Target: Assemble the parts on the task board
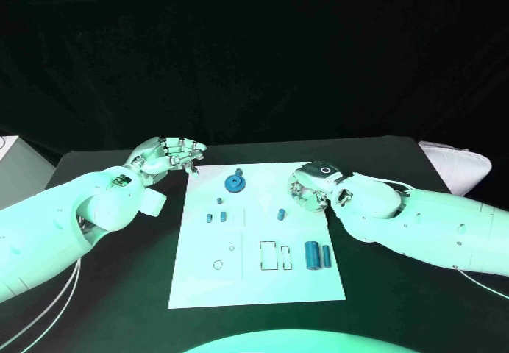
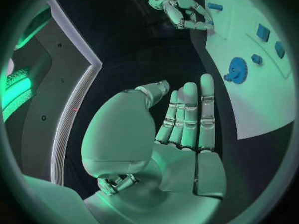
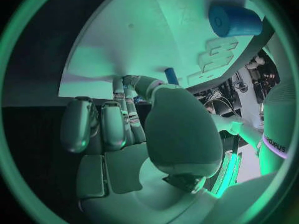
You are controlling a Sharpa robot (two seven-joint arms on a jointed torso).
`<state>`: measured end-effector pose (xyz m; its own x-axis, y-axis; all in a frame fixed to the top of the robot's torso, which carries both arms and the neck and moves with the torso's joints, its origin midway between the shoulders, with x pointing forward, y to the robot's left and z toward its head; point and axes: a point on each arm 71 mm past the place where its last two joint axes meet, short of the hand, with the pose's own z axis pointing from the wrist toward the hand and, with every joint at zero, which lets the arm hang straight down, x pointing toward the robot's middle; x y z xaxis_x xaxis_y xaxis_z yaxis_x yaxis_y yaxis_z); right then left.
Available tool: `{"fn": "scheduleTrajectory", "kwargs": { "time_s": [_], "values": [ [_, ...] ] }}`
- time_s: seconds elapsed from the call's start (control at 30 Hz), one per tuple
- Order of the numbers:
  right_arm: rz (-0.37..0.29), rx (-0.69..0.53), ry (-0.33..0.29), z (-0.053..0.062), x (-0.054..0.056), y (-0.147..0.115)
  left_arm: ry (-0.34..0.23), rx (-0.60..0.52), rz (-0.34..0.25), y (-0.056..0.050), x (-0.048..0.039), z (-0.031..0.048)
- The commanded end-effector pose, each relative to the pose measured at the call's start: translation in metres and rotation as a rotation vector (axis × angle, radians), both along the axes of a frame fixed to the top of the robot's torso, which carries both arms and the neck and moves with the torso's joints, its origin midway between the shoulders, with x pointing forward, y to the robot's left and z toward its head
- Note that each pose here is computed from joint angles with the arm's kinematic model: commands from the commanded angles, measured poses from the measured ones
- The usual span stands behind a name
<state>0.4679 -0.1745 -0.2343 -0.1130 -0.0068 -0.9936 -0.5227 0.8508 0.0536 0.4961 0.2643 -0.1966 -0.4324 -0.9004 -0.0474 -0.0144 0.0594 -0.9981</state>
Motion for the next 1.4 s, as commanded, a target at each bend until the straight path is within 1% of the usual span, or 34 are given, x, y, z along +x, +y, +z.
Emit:
{"fn": "scheduleTrajectory", "kwargs": {
  "time_s": [0.03,0.27,0.47,0.57,0.67,0.8,0.9,1.0,1.13,1.27,1.4],
  "values": [
    [0.007,0.033,-0.03,0.005,-0.003,0.003,-0.006,0.0,-0.007,-0.001,0.0,0.0002],
    [-0.007,0.068,-0.016,0.012,-0.005,0.001,-0.002,0.003,-0.003,-0.001,0.0003,-0.0006],
    [-0.006,0.106,-0.004,0.021,-0.012,0.0,0.002,0.005,0.003,0.0,0.0006,-0.0019],
    [0.002,0.152,-0.01,0.028,-0.017,0.002,0.002,0.004,0.007,0.0,0.0007,-0.0026],
    [0.026,0.219,-0.017,0.035,-0.024,0.008,0.0,0.001,0.009,-0.001,0.0007,-0.003],
    [0.065,0.29,-0.019,0.04,-0.035,0.02,0.001,-0.005,0.011,-0.002,0.0006,-0.0043],
    [0.103,0.336,-0.02,0.042,-0.045,0.031,0.004,-0.008,0.012,-0.003,-0.0004,-0.0067],
    [0.15,0.363,-0.025,0.04,-0.055,0.046,0.006,-0.011,0.016,-0.004,-0.0007,-0.009],
    [0.197,0.369,-0.029,0.034,-0.064,0.061,0.004,-0.016,0.019,-0.007,-0.0007,-0.0099],
    [0.239,0.364,-0.025,0.023,-0.072,0.077,0.001,-0.023,0.026,-0.01,-0.0006,-0.01],
    [0.264,0.356,-0.017,0.013,-0.077,0.088,0.001,-0.034,0.035,-0.012,-0.0004,-0.0098]
  ]
}}
